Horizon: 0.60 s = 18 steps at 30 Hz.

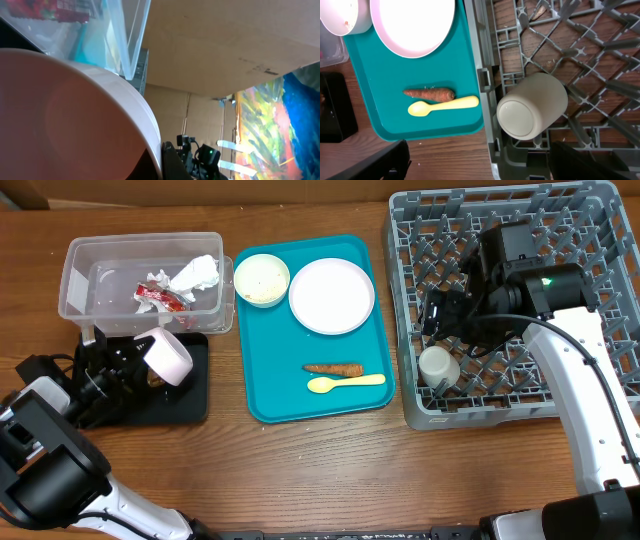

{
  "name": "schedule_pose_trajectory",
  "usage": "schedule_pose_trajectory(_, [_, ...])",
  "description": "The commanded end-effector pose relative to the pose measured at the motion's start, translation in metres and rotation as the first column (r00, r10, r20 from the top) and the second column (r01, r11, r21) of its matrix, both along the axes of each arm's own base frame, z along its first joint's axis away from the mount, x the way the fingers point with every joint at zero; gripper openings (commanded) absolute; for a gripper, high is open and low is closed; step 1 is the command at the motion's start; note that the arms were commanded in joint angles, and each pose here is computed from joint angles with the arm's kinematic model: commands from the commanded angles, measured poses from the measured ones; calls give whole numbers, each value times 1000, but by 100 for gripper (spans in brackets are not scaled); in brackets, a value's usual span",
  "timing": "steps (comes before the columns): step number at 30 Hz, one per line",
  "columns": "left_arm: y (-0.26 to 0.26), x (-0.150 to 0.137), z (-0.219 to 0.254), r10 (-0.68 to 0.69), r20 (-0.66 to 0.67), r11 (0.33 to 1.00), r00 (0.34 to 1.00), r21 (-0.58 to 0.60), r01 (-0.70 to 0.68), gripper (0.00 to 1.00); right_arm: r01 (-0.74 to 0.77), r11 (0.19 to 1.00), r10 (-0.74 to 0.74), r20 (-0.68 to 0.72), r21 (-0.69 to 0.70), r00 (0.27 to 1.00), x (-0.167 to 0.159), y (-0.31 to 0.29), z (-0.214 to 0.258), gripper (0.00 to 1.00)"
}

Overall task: Sort waste into correct bins and load items into the dishwasher
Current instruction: 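Grasp the food-scrap bowl with the left gripper, tip it over black tray, then set the emptied bowl back on the teal tray with the left gripper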

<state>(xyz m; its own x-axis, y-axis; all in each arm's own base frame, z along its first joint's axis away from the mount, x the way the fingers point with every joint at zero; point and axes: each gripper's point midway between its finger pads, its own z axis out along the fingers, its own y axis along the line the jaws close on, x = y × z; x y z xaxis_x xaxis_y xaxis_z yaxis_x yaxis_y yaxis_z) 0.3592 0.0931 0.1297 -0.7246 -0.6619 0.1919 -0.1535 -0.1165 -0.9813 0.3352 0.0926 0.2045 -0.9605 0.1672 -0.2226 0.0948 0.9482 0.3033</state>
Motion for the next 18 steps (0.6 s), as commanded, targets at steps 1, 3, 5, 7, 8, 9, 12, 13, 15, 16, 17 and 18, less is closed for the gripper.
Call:
schedule_pose_trajectory(1, [-11,8,48,-49,132,996,990,82,39,4,-5,1000,5,32,-2,999,2,0,8,91])
schedule_pose_trajectory(3, [-21,10,75,-87,201,988,976,146,58,4,-5,1000,5,32,-2,999,2,0,8,91])
schedule_pose_trajectory(5, [-45,11,123,-170,325,957,930,281,77,4,-5,1000,5,31,-1,1000,2,0,8,91])
schedule_pose_trajectory(7, [-61,14,141,-212,343,918,915,392,66,4,-4,1000,4,31,-1,1000,2,0,8,91])
schedule_pose_trajectory(8, [-79,21,147,-237,319,847,918,531,34,4,-2,1000,2,30,0,1000,2,0,8,91])
schedule_pose_trajectory(9, [-87,25,146,-244,300,801,922,599,17,4,-2,1000,2,30,0,1000,2,0,8,91])
schedule_pose_trajectory(12, [-116,36,127,-277,224,594,934,805,-17,4,-2,1000,2,30,0,1000,2,0,8,91])
schedule_pose_trajectory(13, [-140,39,108,-315,151,449,937,894,7,4,-2,1000,2,30,-1,1000,2,0,8,91])
schedule_pose_trajectory(15, [-168,38,85,-372,67,303,926,951,54,4,-2,1000,2,31,-2,1000,2,0,8,91])
schedule_pose_trajectory(16, [-181,36,72,-399,19,227,917,971,79,4,-1,1000,1,31,-4,1000,2,-1,8,91])
schedule_pose_trajectory(17, [-191,33,61,-414,-27,165,910,981,104,4,-1,1000,1,31,-5,1000,2,-1,8,91])
schedule_pose_trajectory(18, [-200,30,47,-416,-81,94,906,987,132,4,0,1000,0,31,-5,1000,2,-1,8,91])
